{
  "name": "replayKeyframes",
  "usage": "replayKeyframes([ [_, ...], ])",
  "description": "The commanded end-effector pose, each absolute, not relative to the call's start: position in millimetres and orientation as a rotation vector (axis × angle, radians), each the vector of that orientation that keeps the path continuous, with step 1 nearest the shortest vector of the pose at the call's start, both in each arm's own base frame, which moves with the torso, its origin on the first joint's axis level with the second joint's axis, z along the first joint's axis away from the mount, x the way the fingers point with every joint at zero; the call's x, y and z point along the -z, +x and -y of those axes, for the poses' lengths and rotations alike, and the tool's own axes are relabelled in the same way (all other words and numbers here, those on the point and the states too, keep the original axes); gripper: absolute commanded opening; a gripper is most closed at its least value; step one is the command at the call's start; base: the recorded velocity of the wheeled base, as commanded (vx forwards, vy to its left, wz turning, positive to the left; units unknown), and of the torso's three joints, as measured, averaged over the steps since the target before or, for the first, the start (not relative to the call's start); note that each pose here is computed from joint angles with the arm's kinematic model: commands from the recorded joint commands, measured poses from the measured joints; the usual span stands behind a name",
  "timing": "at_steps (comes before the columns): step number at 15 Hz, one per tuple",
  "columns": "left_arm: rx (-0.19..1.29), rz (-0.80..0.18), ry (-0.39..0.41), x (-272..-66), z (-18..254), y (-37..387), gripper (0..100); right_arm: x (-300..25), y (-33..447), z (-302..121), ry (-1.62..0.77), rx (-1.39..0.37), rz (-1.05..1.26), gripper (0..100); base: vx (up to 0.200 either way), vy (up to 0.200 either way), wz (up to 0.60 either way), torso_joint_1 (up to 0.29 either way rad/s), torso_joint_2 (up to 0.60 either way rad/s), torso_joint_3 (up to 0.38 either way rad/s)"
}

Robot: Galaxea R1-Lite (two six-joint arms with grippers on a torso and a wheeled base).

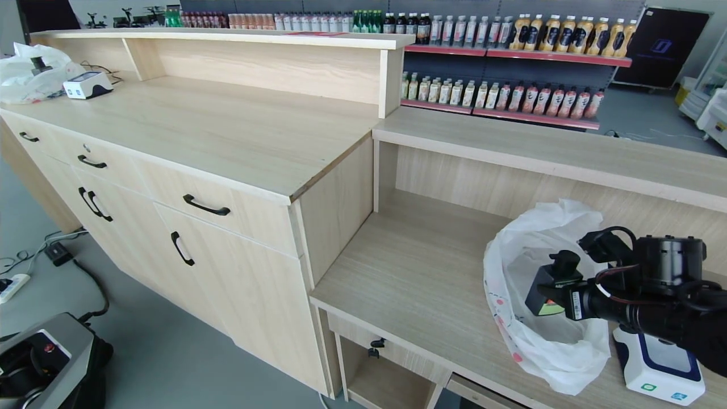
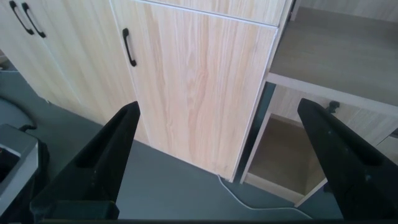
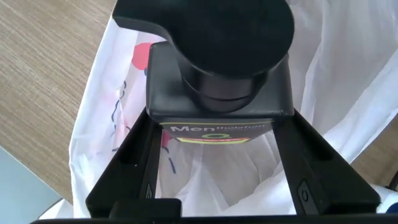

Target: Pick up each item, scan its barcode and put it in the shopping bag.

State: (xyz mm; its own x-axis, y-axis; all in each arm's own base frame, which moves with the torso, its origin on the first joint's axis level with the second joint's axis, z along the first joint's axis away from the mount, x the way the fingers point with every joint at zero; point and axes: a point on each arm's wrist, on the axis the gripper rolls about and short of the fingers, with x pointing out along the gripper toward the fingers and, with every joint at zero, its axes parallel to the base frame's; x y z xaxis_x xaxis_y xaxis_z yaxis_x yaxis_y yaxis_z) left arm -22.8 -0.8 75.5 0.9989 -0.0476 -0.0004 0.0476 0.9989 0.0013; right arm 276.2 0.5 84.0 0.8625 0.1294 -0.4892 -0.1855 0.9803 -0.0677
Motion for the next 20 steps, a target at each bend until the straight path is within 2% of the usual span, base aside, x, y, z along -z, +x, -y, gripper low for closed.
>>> replayKeyframes([
  [1,0.048,-0.001,0.002,-75.5,0.8,-22.7,100,-65.4,281.1,-3.1,-0.108,-0.195,-0.542,0,0.0,0.0,0.0,0.0,0.0,0.0],
  [11,0.048,-0.001,0.002,-75.5,0.8,-22.7,100,-40.6,291.5,-12.8,-0.103,-0.282,-0.553,0,0.0,0.0,0.0,0.0,0.0,0.0],
  [17,0.048,-0.001,0.002,-75.5,0.8,-22.7,100,-42.0,288.6,-13.2,-0.105,-0.285,-0.553,0,0.0,0.0,0.0,0.0,0.0,0.0],
  [18,0.048,-0.001,0.002,-75.5,0.8,-22.7,100,-45.9,288.0,-12.8,-0.105,-0.282,-0.539,100,0.0,0.0,0.0,0.0,0.0,0.0],
  [20,0.048,-0.001,0.002,-75.5,0.8,-22.7,100,-61.7,284.4,-12.7,-0.108,-0.279,-0.498,100,0.0,0.0,0.0,0.0,0.0,0.0],
])
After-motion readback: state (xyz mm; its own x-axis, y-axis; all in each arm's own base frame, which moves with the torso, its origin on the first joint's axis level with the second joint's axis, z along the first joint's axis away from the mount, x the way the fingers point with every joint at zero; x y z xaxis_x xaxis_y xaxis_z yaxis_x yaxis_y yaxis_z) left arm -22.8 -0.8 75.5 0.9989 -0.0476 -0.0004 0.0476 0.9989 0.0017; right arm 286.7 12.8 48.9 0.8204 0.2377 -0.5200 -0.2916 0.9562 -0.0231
